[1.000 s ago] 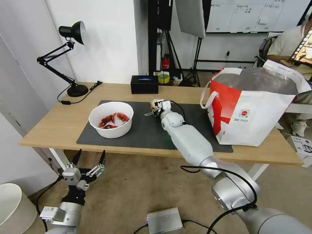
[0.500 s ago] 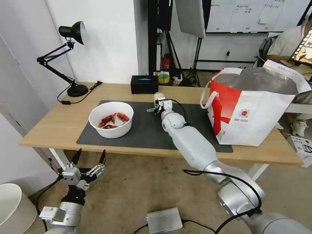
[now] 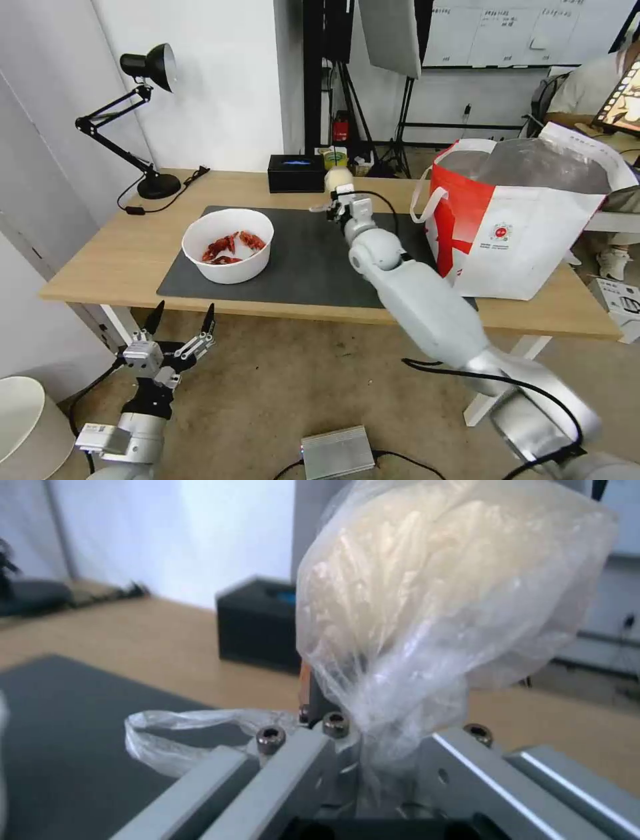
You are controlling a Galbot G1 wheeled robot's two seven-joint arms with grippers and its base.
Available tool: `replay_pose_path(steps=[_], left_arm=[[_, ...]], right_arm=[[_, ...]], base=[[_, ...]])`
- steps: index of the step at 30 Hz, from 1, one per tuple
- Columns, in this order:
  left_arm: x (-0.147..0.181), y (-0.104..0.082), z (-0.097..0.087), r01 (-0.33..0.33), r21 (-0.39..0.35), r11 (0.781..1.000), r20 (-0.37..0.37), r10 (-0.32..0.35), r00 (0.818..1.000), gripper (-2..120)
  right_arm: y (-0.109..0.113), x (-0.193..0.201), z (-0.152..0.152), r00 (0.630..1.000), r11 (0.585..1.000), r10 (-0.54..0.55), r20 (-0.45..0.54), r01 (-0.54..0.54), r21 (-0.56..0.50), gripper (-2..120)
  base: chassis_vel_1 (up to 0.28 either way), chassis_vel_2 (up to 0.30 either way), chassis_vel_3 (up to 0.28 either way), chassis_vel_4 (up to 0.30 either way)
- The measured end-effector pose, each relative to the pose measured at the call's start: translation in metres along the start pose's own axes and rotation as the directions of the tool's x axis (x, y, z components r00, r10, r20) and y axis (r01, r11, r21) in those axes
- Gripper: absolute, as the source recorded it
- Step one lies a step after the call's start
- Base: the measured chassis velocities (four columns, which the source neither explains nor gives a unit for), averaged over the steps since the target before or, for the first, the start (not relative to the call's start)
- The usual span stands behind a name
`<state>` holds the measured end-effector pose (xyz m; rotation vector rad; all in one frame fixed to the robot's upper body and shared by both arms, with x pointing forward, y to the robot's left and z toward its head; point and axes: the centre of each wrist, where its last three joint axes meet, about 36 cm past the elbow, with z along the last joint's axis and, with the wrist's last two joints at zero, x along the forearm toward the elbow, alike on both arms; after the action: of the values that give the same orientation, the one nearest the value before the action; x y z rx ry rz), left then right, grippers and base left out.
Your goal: Pick up the trash from the table and place it into the takeout bag.
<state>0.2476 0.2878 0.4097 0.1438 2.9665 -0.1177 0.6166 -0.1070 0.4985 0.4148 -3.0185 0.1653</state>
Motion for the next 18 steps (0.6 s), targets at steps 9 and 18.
replay_pose_path(steps=[9, 18], left_arm=[[0.001, -0.001, 0.0, 0.003, 0.003, 1.0, -0.001, -0.003, 1.0, 100], [0.003, -0.007, 0.002, 0.001, 0.0, 1.0, -0.009, -0.001, 1.0, 100]], right_arm=[[-0.008, 0.037, -0.007, 0.992, 0.999, -0.043, 0.115, 0.04, 0.023, 0], [-0.05, 0.109, -0.032, 0.945, 1.0, 0.012, 0.327, -0.018, 0.015, 0]], base=[[0.0, 0.0, 0.0, 0.0], [0.0, 0.0, 0.0, 0.0]])
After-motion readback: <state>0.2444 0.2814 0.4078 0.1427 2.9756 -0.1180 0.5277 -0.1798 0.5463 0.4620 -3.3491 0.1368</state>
